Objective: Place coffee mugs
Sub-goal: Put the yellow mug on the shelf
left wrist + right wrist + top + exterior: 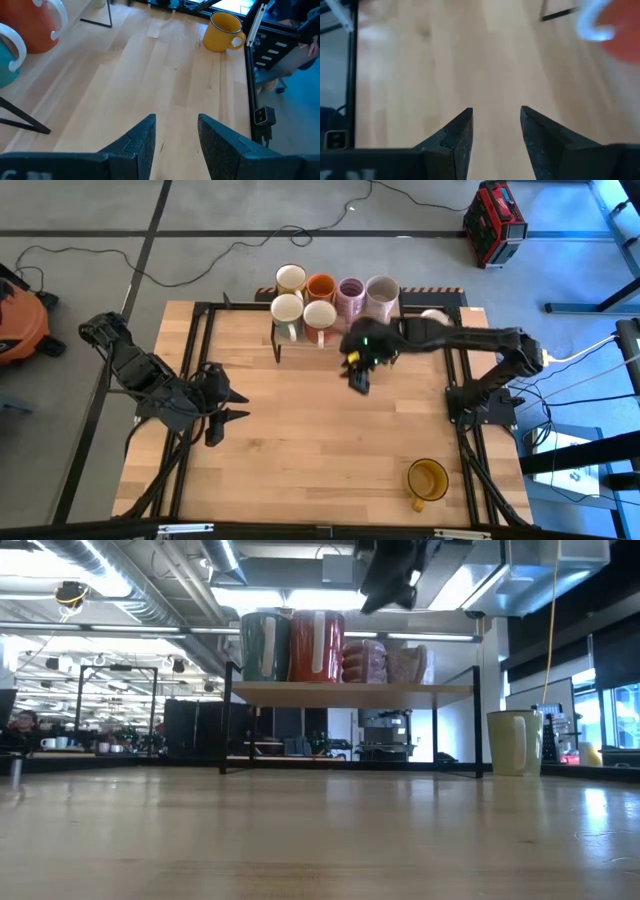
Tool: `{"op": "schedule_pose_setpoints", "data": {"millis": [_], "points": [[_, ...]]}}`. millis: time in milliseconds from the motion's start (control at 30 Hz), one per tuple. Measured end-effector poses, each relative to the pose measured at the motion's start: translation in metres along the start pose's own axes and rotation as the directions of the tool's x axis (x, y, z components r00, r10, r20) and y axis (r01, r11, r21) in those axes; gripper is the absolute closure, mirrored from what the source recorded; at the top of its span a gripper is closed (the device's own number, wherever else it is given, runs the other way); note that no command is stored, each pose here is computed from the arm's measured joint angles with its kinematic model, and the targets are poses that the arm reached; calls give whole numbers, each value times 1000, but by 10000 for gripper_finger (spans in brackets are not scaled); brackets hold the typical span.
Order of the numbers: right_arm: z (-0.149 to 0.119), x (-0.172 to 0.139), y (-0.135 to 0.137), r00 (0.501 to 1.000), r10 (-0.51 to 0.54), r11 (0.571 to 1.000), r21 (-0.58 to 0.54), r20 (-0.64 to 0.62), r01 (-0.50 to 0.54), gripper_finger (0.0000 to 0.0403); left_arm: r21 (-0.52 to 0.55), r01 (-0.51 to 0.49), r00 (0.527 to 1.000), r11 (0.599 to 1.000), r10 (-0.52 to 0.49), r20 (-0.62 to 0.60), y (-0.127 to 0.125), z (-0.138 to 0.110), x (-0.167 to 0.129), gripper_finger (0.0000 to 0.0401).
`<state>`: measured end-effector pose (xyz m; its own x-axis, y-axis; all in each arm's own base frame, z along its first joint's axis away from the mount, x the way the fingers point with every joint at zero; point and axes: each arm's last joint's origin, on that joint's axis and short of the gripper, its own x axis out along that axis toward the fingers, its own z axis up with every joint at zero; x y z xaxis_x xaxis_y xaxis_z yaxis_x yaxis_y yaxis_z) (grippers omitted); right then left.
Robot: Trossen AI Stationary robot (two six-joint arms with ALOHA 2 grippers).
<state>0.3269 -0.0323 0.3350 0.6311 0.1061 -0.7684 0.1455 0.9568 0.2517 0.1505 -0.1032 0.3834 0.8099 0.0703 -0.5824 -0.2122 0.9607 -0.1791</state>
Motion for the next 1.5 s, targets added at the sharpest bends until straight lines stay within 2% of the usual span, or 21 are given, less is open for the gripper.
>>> {"op": "schedule_pose_setpoints", "data": {"millis": [300, 500, 733, 900, 1033, 1267, 1500], "points": [[-39, 1, 116, 1000, 10, 1000, 29, 13, -10, 249, 74, 27, 1000, 997, -26, -13, -11, -5, 3, 260], [-81, -11, 179, 999, 2, 985, 174, 53, -11, 249, 162, 59, 998, 985, -54, -35, -31, -13, 12, 260], [-141, -21, 239, 998, 29, 926, 375, 57, -48, 249, 220, 85, 995, 972, -69, -77, -50, -19, 30, 260], [-183, -23, 268, 998, 54, 874, 483, 8, -52, 249, 216, 138, 988, 967, -118, -100, -60, -19, 42, 260], [-211, -24, 284, 995, 84, 861, 507, -60, -42, 249, 188, 164, 986, 968, -153, -73, -67, -17, 46, 260], [-255, -26, 297, 971, 78, 886, 463, -225, 36, 249, 104, 175, 984, 979, -171, -49, -71, -15, 49, 260], [-295, -21, 302, 957, -27, 915, 377, -289, 140, 249, 5, 148, 989, 989, -148, -30, -71, -15, 50, 260]]}}
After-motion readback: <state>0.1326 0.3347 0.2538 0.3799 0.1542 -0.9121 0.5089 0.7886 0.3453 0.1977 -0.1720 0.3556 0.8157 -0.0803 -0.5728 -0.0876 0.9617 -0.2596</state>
